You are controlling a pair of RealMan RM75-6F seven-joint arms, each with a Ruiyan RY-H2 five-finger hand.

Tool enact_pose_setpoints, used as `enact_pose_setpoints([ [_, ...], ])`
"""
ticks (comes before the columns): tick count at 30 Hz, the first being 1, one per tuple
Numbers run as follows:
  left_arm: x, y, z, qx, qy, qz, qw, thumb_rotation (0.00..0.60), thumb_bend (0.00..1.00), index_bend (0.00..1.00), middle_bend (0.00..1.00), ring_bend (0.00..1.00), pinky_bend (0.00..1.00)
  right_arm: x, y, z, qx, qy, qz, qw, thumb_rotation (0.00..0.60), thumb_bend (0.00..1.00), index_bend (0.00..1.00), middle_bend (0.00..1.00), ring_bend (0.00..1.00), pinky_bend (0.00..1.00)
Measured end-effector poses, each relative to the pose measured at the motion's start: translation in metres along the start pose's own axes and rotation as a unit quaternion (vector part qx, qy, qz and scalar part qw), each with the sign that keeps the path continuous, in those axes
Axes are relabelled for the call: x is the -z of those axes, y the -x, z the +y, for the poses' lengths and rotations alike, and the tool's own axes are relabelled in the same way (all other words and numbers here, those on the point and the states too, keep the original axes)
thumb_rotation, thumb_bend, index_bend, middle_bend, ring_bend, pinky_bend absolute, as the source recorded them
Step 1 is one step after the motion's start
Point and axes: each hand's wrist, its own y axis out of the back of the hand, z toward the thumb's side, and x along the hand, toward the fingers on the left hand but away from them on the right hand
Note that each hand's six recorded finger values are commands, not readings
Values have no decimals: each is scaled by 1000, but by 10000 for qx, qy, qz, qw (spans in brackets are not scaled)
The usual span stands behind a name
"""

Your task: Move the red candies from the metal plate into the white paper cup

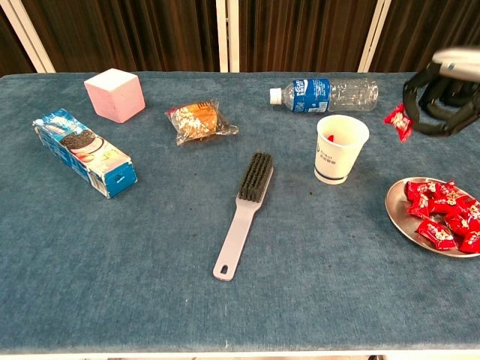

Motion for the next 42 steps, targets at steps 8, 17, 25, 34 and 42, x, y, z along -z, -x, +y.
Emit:
enact_pose_setpoints([
  [8, 2, 1, -1, 19, 5, 42, 10000, 600, 0, 0, 0, 0, 0, -23, 13, 21, 47, -23, 277, 9996, 600, 593, 686, 878, 1000, 1000],
  [17, 6, 2, -3, 53, -4, 99, 9999, 600, 0, 0, 0, 0, 0, -45, 48, -2, -303, -160, 437, 9985, 600, 588, 641, 878, 1000, 1000],
  [25, 4, 0, -6, 53, 33, 70, 10000, 600, 0, 0, 0, 0, 0, -51, 52, -10, -364, -326, 417, 9979, 600, 443, 434, 878, 1000, 1000],
  [34, 5, 1, -6, 39, 57, 52, 10000, 600, 0, 0, 0, 0, 0, -39, 25, 0, 4, -173, 339, 9993, 600, 412, 469, 878, 1000, 1000],
  [42, -3, -1, -8, 15, 112, -64, 9999, 600, 0, 0, 0, 0, 0, -2, -31, -26, -293, -667, 62, 9973, 600, 330, 497, 878, 1000, 1000],
])
